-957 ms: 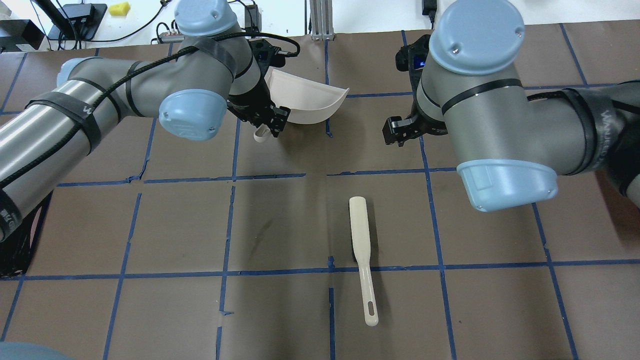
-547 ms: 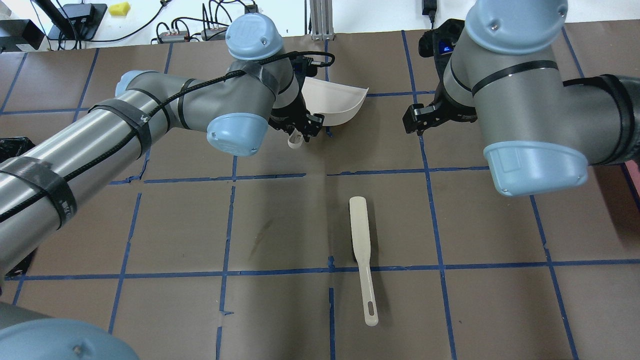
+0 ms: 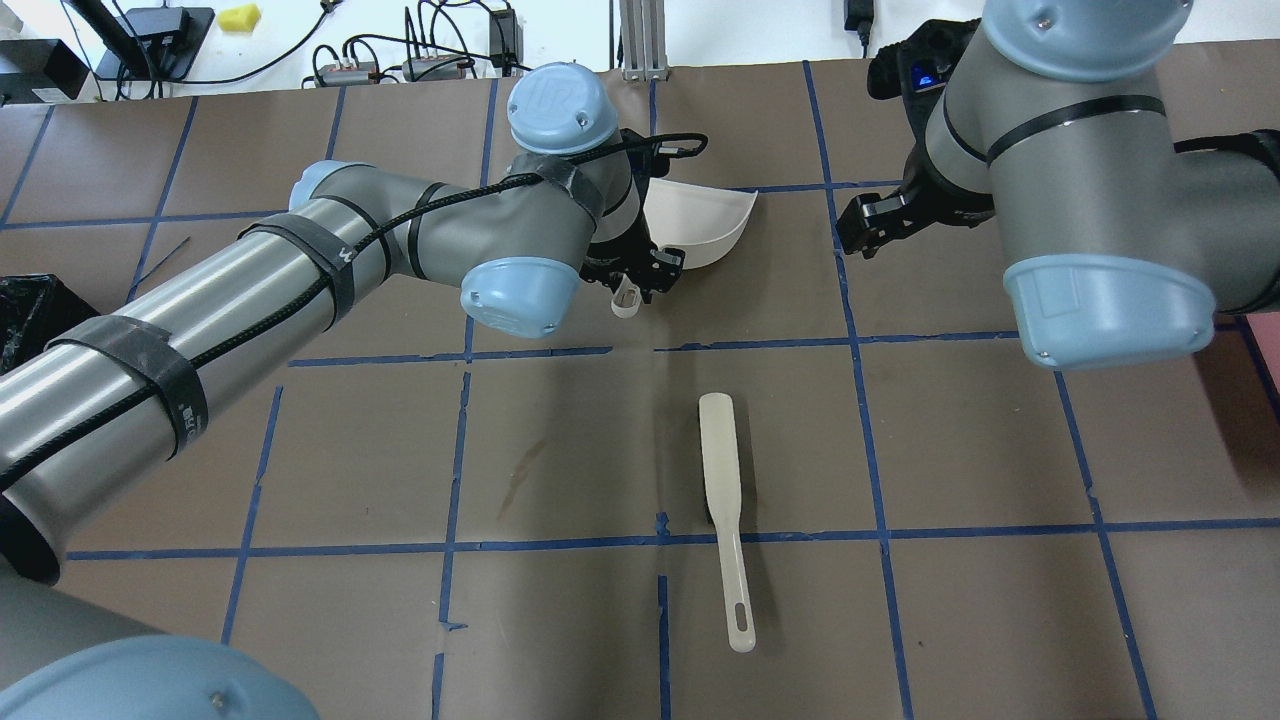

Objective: Sweep and dump trash in nearest bin
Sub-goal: 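Lower the dustpan onto the table with the left gripper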

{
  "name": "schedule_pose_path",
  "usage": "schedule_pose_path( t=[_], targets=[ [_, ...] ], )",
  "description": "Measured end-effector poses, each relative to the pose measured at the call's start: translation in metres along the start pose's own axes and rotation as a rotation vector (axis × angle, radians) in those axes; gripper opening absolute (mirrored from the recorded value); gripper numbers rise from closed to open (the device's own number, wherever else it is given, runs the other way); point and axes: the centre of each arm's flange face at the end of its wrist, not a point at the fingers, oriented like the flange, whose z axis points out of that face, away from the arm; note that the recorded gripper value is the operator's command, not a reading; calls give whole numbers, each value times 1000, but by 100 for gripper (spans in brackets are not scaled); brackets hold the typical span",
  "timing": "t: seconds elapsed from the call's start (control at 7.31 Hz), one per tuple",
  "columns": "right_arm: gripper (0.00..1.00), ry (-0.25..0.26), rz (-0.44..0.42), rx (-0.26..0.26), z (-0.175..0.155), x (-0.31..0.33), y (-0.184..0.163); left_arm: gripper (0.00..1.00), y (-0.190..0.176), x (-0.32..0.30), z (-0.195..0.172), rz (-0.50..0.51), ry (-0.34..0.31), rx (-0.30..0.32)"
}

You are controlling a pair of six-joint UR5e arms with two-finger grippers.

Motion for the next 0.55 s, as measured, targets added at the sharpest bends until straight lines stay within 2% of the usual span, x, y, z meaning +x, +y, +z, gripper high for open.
schedule_pose_path(
  t=[0.27, 0.55],
  targets=[
    [100, -26, 12, 4, 1, 6, -1, 97, 5, 8, 3, -76, 4, -6],
    [100, -53, 35, 2, 1, 16, -3, 100, 7, 13, -6, -106, 5, 7]
  ],
)
